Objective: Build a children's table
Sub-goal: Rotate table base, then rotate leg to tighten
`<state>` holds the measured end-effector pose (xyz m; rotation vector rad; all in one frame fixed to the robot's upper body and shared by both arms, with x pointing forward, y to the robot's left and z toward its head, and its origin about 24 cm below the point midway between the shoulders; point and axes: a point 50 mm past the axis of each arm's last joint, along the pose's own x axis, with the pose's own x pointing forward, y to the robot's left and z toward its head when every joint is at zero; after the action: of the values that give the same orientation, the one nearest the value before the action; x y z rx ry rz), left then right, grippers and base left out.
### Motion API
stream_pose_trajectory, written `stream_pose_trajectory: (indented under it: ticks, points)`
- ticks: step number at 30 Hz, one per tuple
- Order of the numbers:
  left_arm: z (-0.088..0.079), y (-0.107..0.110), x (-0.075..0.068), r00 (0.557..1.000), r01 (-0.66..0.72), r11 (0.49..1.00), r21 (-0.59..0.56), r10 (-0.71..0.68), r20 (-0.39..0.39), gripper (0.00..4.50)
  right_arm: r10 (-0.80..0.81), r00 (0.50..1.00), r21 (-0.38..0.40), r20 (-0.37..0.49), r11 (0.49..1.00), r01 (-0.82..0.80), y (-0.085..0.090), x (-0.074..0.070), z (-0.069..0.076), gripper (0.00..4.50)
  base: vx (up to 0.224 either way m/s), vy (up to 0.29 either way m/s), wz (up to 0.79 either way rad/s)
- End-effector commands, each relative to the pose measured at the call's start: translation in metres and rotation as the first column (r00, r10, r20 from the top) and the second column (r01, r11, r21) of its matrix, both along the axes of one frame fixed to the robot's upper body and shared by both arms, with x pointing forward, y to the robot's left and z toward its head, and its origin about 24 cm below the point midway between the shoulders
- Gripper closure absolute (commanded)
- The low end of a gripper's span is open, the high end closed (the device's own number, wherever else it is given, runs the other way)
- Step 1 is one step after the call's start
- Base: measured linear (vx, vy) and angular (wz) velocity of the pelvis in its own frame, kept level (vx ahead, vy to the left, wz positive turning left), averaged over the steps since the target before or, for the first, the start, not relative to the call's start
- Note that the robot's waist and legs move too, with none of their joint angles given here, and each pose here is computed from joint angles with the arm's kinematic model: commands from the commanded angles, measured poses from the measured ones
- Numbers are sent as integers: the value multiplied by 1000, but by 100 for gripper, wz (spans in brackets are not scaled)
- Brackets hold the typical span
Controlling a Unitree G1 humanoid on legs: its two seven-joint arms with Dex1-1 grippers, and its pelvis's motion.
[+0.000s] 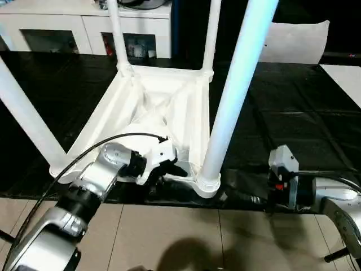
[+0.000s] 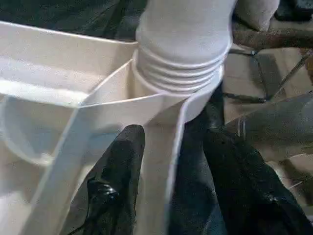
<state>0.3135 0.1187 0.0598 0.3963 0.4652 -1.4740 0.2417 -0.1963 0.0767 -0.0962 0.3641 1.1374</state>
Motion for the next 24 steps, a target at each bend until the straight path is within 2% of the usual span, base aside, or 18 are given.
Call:
stream_pose_trajectory:
  ticks: [1, 3, 4, 8, 24]
  points:
    - [3, 0, 4, 1000, 13, 1000, 11, -13, 21, 263, 39, 999, 2, -4, 999, -39, 2, -3, 5, 0, 0, 0, 0]
    - [3, 0, 5, 1000, 16, 1000, 12, -16, 27, 271, 41, 999, -1, -5, 999, -41, 2, -4, 5, 0, 0, 0, 0]
    - [2, 1, 6, 999, 16, 1000, 12, -16, 33, 297, 42, 999, -6, -7, 999, -42, 2, -4, 5, 0, 0, 0, 0]
    - [-1, 4, 9, 999, 14, 999, 34, -15, 42, 310, 47, 999, -17, -12, 999, -47, 1, -6, 4, 0, 0, 0, 0]
    - [-6, 14, 11, 999, 46, 997, 63, -47, 9, 437, 55, 998, -7, -9, 998, -55, 2, -4, 7, 0, 0, 0, 0]
